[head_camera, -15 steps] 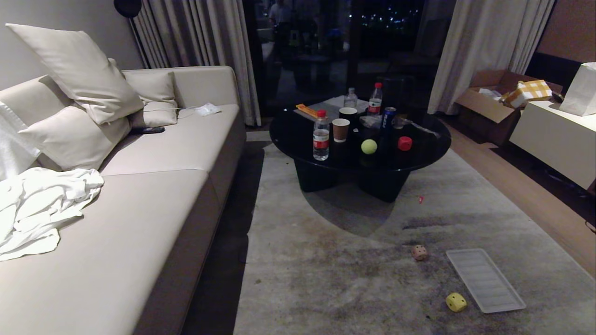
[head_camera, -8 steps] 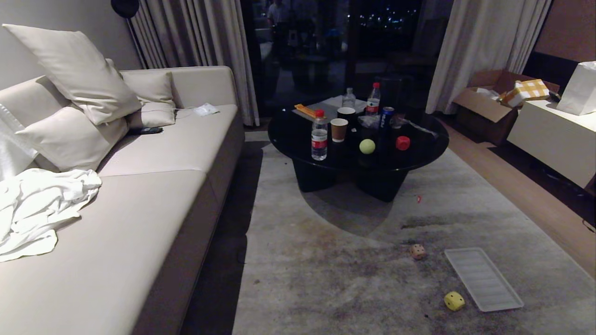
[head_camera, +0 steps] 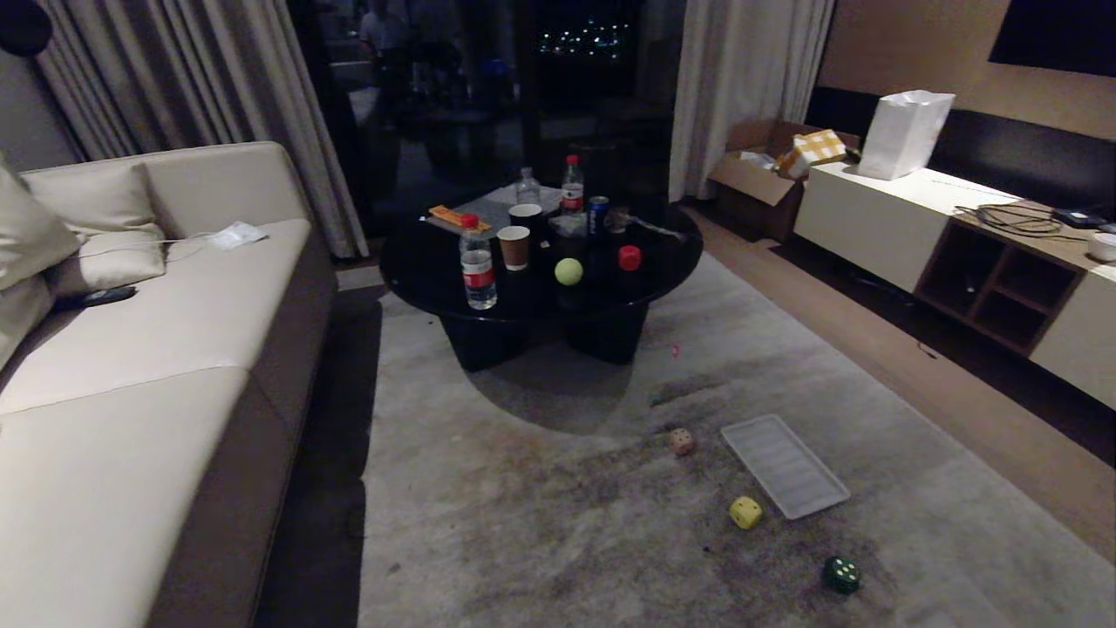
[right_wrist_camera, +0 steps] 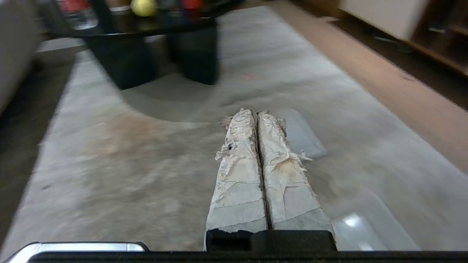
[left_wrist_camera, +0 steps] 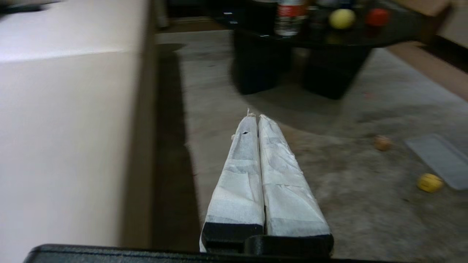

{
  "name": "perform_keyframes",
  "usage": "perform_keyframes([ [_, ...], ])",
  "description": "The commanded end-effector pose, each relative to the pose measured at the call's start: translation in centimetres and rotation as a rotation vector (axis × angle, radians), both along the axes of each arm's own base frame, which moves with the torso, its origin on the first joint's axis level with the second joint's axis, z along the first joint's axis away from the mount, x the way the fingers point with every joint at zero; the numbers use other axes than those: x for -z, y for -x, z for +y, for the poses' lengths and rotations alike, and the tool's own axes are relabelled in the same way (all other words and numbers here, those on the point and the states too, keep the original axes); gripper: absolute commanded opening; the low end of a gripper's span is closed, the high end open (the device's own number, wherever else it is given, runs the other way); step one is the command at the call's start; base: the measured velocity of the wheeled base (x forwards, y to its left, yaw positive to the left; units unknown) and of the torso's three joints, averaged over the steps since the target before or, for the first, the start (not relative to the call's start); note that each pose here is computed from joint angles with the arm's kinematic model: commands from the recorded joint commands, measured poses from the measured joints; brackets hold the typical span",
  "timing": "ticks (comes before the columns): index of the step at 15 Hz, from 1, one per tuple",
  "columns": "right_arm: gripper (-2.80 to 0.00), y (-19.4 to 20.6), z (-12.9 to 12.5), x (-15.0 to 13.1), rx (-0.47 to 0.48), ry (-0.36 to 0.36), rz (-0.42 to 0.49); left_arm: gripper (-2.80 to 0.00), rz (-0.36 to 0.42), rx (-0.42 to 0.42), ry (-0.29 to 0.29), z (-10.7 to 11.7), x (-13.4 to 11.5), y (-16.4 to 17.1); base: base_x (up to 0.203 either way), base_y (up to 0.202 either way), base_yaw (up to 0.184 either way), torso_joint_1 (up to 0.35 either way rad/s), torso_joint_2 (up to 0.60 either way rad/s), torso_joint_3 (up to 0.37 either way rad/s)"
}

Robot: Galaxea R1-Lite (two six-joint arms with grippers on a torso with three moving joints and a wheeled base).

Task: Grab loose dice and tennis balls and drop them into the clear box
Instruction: Find toys out of the box

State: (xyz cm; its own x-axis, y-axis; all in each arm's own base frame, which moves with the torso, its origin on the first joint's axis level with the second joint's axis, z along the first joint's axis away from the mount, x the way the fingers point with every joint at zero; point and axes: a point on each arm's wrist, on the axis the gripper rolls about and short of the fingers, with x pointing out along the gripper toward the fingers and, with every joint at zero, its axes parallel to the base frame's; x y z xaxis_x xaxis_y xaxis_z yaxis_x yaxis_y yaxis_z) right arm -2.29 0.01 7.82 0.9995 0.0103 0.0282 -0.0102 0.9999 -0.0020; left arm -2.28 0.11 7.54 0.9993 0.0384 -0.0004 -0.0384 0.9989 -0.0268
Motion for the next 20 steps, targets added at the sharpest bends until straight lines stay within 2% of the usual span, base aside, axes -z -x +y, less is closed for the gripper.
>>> perform_keyframes([
  [1, -2.80, -0.09, 0.00, 0.29, 0.000, 0.001, 0.011, -2.80, 0.004, 0.000, 0.001, 0.00, 0.05, -0.02, 0.003, 0.010, -0.169, -0.002, -0.01, 0.002],
  [15, -2.80, -0.09, 0.00, 0.29, 0.000, 0.003, 0.011, -2.80, 0.004, 0.000, 0.002, 0.00, 0.05, -0.02, 0.001, 0.010, -0.164, 0.003, 0.00, 0.002],
  [20, -2.80, -0.09, 0.00, 0.29, 0.000, 0.002, 0.011, -2.80, 0.004, 0.000, 0.002, 0.00, 0.05, -0.02, 0.000, 0.002, -0.040, 0.000, 0.00, 0.002],
])
